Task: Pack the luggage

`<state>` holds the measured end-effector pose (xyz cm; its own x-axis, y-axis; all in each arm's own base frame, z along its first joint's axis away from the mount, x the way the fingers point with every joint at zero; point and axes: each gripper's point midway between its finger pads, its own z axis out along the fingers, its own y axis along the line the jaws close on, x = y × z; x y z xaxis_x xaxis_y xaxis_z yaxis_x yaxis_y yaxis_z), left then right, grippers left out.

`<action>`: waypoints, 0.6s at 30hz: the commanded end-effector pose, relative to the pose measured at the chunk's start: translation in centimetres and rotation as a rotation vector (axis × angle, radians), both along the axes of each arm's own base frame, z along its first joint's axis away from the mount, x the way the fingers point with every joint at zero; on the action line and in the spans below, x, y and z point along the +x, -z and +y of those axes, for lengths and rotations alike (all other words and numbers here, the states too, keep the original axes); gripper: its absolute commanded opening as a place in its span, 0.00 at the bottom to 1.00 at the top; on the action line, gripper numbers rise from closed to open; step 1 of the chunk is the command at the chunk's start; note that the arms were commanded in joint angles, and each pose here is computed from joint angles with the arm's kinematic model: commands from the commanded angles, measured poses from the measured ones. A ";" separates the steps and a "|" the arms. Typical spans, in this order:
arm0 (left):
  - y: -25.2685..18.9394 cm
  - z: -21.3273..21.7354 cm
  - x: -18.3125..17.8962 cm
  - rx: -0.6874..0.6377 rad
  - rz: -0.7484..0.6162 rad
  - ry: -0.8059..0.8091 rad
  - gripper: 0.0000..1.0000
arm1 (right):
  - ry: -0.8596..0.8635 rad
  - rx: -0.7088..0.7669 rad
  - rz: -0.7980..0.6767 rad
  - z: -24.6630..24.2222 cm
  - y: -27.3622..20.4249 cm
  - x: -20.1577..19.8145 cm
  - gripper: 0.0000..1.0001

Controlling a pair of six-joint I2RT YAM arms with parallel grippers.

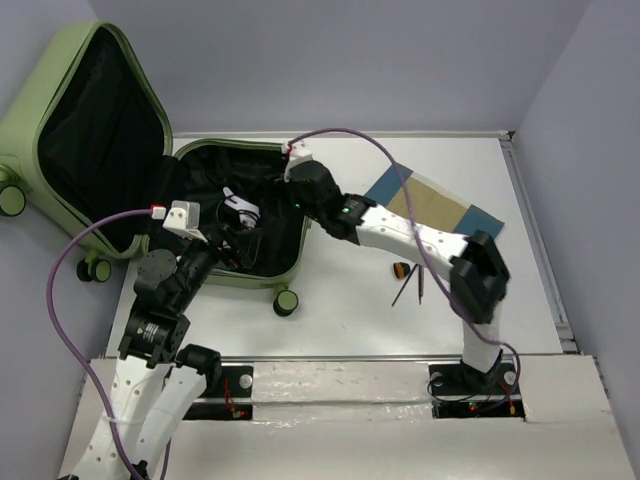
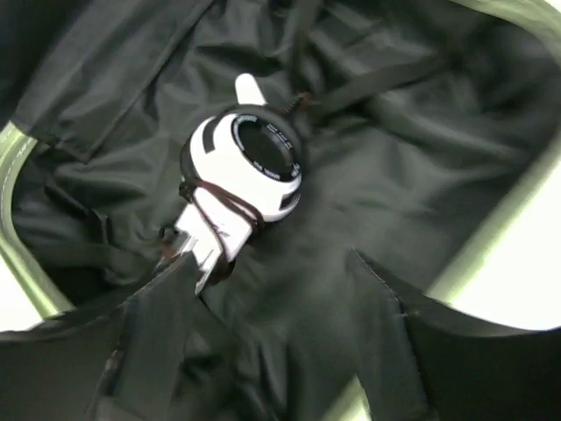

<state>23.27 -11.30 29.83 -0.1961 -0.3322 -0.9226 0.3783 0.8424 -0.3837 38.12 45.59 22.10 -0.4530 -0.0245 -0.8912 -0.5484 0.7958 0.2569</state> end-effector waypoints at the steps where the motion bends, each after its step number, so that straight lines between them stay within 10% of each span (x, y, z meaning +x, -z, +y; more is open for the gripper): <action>1: -3.1 0.1 -0.5 -0.025 -0.088 0.005 0.99 | 0.144 -0.054 -0.099 -8.7 -3.5 -3.1 0.54; 4: -3.1 -0.1 -0.7 -0.027 -0.094 0.017 0.99 | 0.276 -0.192 0.010 -16.2 3.4 -4.9 0.33; 10: -3.1 -0.5 -0.7 -0.028 -0.093 0.037 0.99 | 0.513 -0.198 0.247 -29.7 10.7 -9.2 0.34; 14: -2.8 -0.7 -0.5 -0.025 -0.084 0.046 0.99 | 0.512 -0.236 0.315 -30.9 12.6 -10.3 0.69; 18: -2.8 -0.6 -0.5 -0.026 -0.086 0.045 0.99 | 0.486 -0.273 0.348 -30.4 13.6 -9.7 0.74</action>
<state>22.87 -11.69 30.07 -0.1969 -0.3301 -0.9232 0.4055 0.8299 -0.3833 27.39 13.87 7.89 -0.7264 0.0435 -0.6859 -0.0147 0.9968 0.0788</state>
